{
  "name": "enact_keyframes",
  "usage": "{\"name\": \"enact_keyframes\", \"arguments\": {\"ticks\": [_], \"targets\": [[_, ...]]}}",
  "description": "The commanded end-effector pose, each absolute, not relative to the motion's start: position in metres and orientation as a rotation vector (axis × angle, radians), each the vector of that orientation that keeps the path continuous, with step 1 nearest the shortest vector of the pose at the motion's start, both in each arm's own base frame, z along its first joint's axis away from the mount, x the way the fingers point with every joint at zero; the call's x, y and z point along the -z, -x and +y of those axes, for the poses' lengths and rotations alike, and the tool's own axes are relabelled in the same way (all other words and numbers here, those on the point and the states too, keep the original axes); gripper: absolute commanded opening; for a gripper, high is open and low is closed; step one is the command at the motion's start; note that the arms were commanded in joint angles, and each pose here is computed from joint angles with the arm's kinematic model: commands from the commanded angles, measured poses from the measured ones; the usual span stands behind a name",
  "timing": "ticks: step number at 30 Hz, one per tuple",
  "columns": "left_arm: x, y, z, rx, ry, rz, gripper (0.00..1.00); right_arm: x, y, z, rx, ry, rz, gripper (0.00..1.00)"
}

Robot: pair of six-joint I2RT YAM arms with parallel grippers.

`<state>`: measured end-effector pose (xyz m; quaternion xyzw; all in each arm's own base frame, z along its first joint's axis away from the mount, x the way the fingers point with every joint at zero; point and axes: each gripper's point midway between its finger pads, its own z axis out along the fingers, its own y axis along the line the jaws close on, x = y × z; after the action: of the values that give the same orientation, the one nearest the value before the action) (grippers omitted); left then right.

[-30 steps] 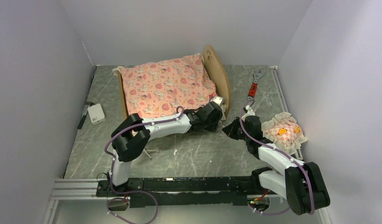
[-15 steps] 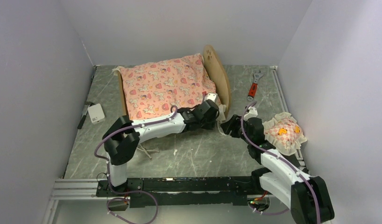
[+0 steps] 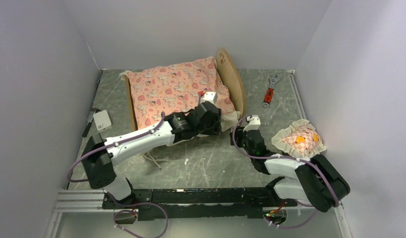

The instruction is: Set up the pet bed

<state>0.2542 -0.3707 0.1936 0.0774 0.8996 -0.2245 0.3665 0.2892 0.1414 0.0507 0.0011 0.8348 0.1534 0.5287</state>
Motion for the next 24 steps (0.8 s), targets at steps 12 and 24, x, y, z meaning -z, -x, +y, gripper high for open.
{"name": "enact_keyframes", "arguments": {"ticks": [12, 24], "targets": [[-0.205, -0.246, -0.337, 0.541, -0.151, 2.27, 0.62, -0.073, -0.34, 0.164, -0.252, 0.034, 1.823, 0.6], [-0.202, -0.243, -0.331, 0.533, -0.152, 2.276, 0.62, -0.045, -0.353, 0.167, -0.167, 0.006, 1.865, 0.38]]}}
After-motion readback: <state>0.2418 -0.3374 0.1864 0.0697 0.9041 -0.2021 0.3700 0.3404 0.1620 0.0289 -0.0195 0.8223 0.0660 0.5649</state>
